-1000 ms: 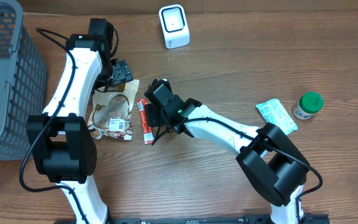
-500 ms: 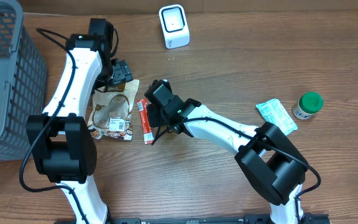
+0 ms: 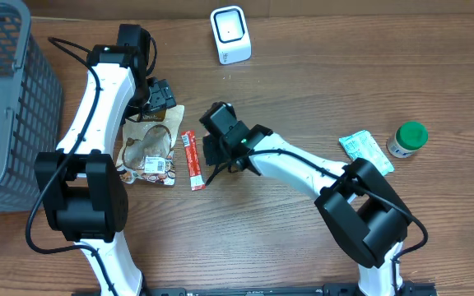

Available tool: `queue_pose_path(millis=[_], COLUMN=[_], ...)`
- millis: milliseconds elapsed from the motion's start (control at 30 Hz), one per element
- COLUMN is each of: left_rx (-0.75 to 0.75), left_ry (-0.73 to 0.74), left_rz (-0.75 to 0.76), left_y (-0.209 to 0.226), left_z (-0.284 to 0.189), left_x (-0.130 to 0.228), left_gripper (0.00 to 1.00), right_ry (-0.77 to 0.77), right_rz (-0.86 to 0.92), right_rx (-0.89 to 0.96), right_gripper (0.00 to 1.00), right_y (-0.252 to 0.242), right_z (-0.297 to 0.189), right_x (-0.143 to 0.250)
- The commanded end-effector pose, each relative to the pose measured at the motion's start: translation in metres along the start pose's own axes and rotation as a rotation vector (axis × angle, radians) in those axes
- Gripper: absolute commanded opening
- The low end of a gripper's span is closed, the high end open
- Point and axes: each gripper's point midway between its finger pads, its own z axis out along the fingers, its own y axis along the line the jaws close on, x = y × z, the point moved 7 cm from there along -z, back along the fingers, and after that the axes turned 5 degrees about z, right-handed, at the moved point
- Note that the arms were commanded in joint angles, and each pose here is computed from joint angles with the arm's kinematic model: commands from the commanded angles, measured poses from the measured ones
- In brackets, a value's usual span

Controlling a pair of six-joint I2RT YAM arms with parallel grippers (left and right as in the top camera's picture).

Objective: Scan the item barcode
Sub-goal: 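Close the right gripper on the orange Kleenex pack, then lift the Kleenex pack and carry it right with the right gripper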

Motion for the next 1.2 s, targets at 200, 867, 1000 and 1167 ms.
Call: queue_pose_path(millis=[200,867,1000,1167], left_rx=[-0.007,-0.007,-0.007,-0.007], left_ry=[-0.015,-0.015,-0.015,-0.015], left_rz=[0.000,0.000,0.000,0.000], left_y=[-0.001,-0.001,-0.001,-0.001], left_z=[-0.002,-0.002,-0.002,-0.002], left_x=[-0.004,-0.004,-0.004,-0.004], left_gripper=[1.00,1.00,0.99,0.99], right_ry=[-0.039,0.028,0.047,0.059], right_rz=[-0.076,-0.045,-0.042,-0.033], right_rx=[0.035,0.444,0.420,0.360], right_gripper=[0.20,0.18,0.24,0.26], right_y=[-0.021,-0.095,-0.094,-0.087], right_z=[-0.051,-0.057,-0.051,-0.048], right_x=[-0.024,-0.012,-0.009,-0.008])
